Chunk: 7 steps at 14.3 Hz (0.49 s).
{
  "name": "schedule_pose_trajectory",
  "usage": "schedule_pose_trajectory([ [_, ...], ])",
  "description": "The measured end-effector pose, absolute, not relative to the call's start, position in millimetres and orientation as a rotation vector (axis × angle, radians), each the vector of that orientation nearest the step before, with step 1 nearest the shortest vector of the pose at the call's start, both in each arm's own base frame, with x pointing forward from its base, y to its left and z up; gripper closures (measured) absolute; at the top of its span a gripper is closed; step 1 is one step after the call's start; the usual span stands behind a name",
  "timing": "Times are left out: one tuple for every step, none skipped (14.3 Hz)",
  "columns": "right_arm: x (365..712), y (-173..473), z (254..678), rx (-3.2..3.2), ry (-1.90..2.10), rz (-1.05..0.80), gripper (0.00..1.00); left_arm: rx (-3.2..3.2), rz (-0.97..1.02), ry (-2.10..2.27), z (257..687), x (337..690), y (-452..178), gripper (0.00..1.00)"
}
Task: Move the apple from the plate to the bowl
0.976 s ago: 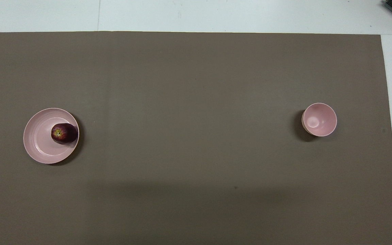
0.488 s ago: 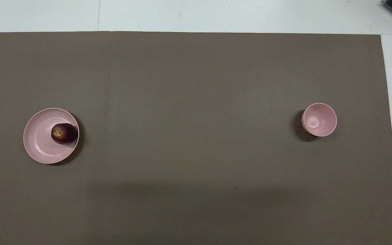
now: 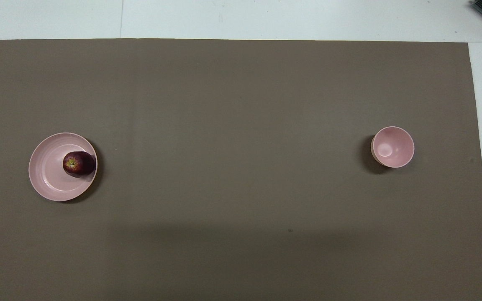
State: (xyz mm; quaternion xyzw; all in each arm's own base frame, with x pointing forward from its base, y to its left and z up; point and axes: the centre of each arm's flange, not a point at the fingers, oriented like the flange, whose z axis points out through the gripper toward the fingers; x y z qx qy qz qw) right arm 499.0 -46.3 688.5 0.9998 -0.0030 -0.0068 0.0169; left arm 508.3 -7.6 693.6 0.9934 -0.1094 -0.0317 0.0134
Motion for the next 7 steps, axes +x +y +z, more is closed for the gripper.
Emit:
schedule_pose_trajectory([
  [499.0, -46.3, 688.5, 3.108, -0.009, -0.021, 0.00, 3.094, -0.099, -0.341, 693.5, 508.2, -7.8, 0.00],
  [499.0, -46.3, 688.5, 3.108, -0.009, -0.021, 0.00, 3.094, -0.101, -0.342, 693.4, 508.1, -8.0, 0.00],
  [499.0, -46.3, 688.5, 3.108, -0.009, -0.021, 0.00, 3.094, -0.101, -0.343, 693.3, 508.1, -8.3, 0.00],
  [499.0, -46.3, 688.5, 3.108, -0.009, -0.021, 0.00, 3.094, -0.102, -0.345, 693.3, 508.1, -8.9, 0.00],
  [499.0, -46.3, 688.5, 3.108, -0.009, -0.021, 0.00, 3.094, -0.102, -0.347, 693.2, 508.0, -9.8, 0.00],
  [499.0, -46.3, 688.5, 3.108, -0.009, -0.021, 0.00, 3.094, -0.104, -0.349, 692.8, 508.0, -10.4, 0.00],
  [499.0, -46.3, 688.5, 3.108, -0.009, -0.021, 0.00, 3.093, -0.107, -0.350, 691.8, 507.7, -10.8, 0.00],
])
